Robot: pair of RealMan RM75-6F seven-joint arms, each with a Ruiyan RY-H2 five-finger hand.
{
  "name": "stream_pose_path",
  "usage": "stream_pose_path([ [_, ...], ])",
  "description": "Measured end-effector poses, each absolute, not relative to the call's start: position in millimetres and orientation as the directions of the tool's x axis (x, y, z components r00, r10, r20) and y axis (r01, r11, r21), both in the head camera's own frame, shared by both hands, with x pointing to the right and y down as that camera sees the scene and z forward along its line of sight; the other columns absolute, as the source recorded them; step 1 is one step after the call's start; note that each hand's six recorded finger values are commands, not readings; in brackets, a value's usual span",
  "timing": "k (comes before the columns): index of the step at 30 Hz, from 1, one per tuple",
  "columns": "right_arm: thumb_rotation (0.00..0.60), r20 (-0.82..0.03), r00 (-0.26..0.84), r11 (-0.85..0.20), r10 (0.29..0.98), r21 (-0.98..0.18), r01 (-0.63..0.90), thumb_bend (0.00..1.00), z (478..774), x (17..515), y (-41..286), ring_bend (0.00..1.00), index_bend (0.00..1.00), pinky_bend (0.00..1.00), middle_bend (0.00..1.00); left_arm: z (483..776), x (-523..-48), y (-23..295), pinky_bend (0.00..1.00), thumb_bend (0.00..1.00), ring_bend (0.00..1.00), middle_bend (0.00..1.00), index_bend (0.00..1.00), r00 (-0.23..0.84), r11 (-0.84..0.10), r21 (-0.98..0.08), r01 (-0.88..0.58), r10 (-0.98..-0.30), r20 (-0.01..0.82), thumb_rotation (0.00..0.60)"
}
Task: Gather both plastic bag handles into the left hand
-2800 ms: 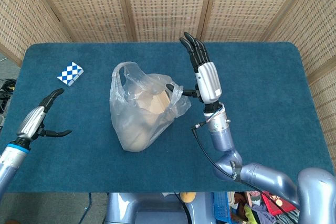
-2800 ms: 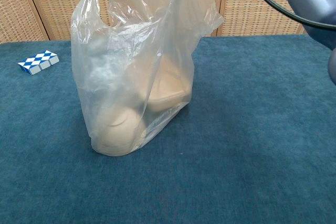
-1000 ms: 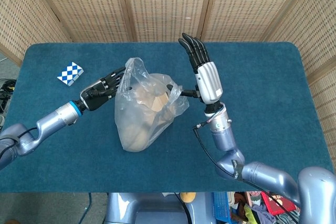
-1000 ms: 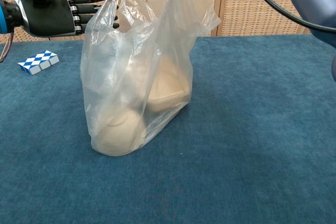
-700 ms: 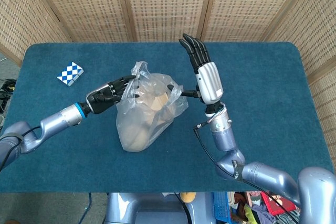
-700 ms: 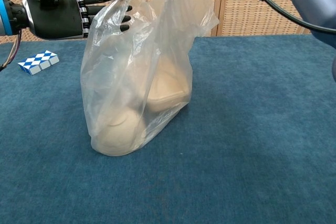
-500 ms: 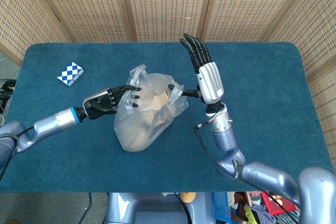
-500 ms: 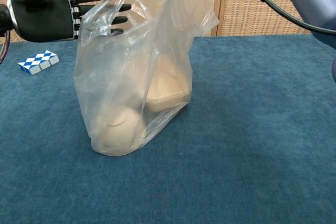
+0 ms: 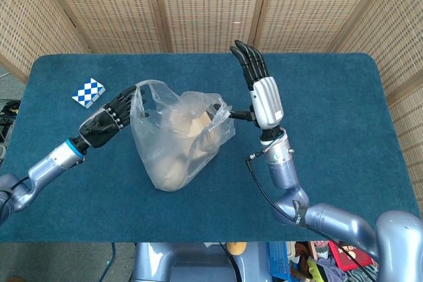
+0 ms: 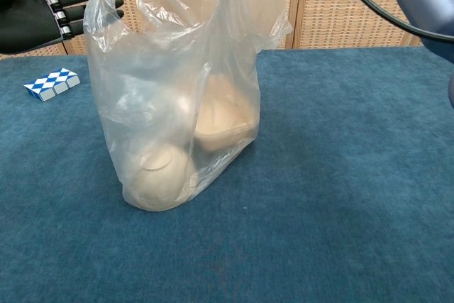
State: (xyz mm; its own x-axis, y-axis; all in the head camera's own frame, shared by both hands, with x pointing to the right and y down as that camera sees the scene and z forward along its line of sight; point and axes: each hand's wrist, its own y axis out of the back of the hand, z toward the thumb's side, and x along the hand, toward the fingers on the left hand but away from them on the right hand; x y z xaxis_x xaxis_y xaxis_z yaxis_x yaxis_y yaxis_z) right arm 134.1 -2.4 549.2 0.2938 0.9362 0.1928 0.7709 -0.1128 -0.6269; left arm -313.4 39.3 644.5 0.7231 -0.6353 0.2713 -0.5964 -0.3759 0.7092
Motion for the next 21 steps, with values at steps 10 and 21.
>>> stream_pose_path([
  [10, 0.6, 0.192, 0.29, -0.108, 0.938, -0.632, 0.767, 0.08, 549.4, 134.5, -4.2, 0.0, 0.04, 0.04, 0.07, 651.4, -323.6, 40.3, 0.16, 0.09, 0.01, 0.0, 0.0, 0.68, -0.305, 0.722, -0.621, -0.668, 0.302, 0.595],
  [21, 0.6, 0.187, 0.288, -0.103, 0.939, -0.645, 0.757, 0.09, 550.6, 135.9, -6.4, 0.0, 0.04, 0.04, 0.07, 657.6, -333.4, 47.8, 0.16, 0.08, 0.01, 0.0, 0.0, 0.723, -0.365, 0.652, -0.665, -0.532, 0.441, 0.6],
])
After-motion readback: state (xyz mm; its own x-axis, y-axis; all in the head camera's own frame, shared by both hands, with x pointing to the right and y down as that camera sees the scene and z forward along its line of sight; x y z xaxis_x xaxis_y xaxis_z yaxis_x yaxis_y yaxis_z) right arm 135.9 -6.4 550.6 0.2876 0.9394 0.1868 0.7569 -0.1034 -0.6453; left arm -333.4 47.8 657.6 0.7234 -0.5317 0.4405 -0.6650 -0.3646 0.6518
